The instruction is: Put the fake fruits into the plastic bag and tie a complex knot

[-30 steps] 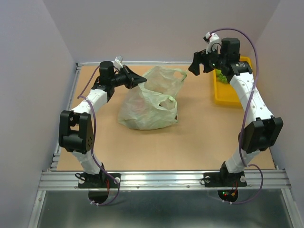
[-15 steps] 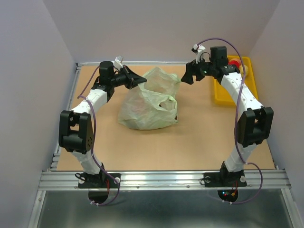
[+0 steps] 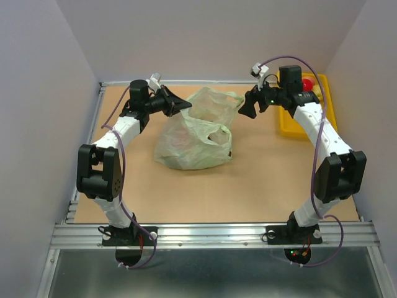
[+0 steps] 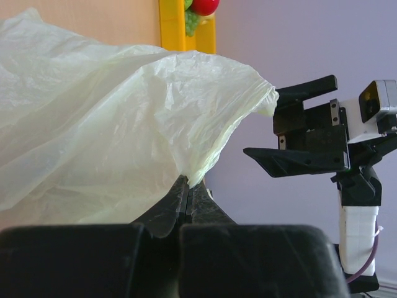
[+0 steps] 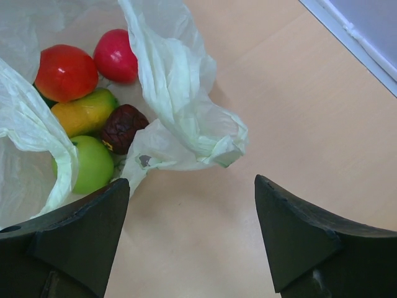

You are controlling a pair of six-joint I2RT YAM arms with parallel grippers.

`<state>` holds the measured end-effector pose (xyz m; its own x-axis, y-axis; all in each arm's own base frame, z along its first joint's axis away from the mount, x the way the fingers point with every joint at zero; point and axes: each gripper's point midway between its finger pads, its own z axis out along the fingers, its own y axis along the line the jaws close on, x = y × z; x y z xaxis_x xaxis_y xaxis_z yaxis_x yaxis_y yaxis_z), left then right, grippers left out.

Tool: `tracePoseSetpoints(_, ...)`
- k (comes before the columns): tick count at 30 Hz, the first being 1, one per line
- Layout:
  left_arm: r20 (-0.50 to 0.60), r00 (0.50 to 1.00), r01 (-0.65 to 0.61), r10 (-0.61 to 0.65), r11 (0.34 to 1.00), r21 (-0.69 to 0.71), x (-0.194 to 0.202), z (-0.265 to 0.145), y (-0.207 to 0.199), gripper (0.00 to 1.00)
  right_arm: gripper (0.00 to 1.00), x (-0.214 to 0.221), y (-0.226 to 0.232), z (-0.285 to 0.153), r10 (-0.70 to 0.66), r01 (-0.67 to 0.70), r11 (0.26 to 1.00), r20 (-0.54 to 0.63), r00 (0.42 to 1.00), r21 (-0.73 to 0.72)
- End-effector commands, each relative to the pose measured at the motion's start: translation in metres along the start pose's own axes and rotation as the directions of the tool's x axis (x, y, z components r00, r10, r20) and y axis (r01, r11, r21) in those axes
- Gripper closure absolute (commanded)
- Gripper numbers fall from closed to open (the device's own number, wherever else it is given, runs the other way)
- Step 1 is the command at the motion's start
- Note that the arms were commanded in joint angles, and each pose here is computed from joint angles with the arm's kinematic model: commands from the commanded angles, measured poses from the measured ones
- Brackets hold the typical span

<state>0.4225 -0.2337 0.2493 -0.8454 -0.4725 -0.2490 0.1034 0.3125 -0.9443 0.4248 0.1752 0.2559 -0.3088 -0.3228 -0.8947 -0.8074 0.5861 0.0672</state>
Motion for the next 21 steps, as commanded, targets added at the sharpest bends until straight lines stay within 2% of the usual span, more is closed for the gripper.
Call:
tracePoseSetpoints(1, 0.009, 0.996, -0.092, 0.091, 0.993, 0.069, -0.006, -0.006, -0.026, 1.00, 0.14, -0.004, -0.007, 0.005, -0.094, 0.094, 0.996, 0.027, 0.995, 0.013)
tracePoseSetpoints(7, -0.004, 0.995, -0.096, 0.097, 0.992, 0.078, -0.003, -0.007, -0.026, 1.00, 0.16, -0.015, -0.026, 0.019, -0.073, 0.069, 0.996, 0.069, 0.995, 0.061)
tracePoseSetpoints(10, -0.009, 0.995, -0.097, 0.098, 0.992, 0.077, -0.002, -0.007, -0.025, 1.00, 0.29, -0.029, -0.028, 0.023, -0.038, 0.033, 0.998, 0.116, 0.993, 0.050)
tracePoseSetpoints(13, -0.020, 0.994, -0.101, 0.103, 0.991, 0.086, 0.001, -0.006, -0.025, 1.00, 0.34, -0.037, -0.026, 0.029, -0.003, -0.001, 1.000, 0.153, 0.988, 0.027)
tracePoseSetpoints(15, -0.022, 0.994, -0.105, 0.108, 0.990, 0.093, 0.001, -0.007, -0.028, 1.00, 0.46, -0.034, -0.027, 0.033, 0.006, -0.010, 1.000, 0.153, 0.988, 0.029)
tracePoseSetpoints(16, -0.021, 0.993, -0.111, 0.114, 0.989, 0.097, 0.000, -0.008, -0.031, 1.00, 0.60, -0.033, -0.027, 0.034, 0.009, -0.013, 1.000, 0.153, 0.988, 0.028)
tracePoseSetpoints(18, -0.016, 0.992, -0.126, 0.129, 0.987, 0.100, 0.000, -0.009, -0.034, 1.00, 0.74, -0.033, -0.025, 0.033, 0.018, -0.022, 0.999, 0.155, 0.988, 0.026)
tracePoseSetpoints(20, -0.002, 0.985, -0.169, 0.170, 0.981, 0.099, -0.002, -0.011, -0.038, 0.94, 1.00, -0.036, -0.021, 0.029, 0.027, -0.031, 0.999, 0.163, 0.986, 0.019)
tracePoseSetpoints(21, 0.006, 0.984, -0.180, 0.180, 0.980, 0.080, -0.004, -0.012, -0.036, 0.90, 1.00, -0.038, -0.018, 0.026, 0.050, -0.052, 0.999, 0.166, 0.985, 0.013)
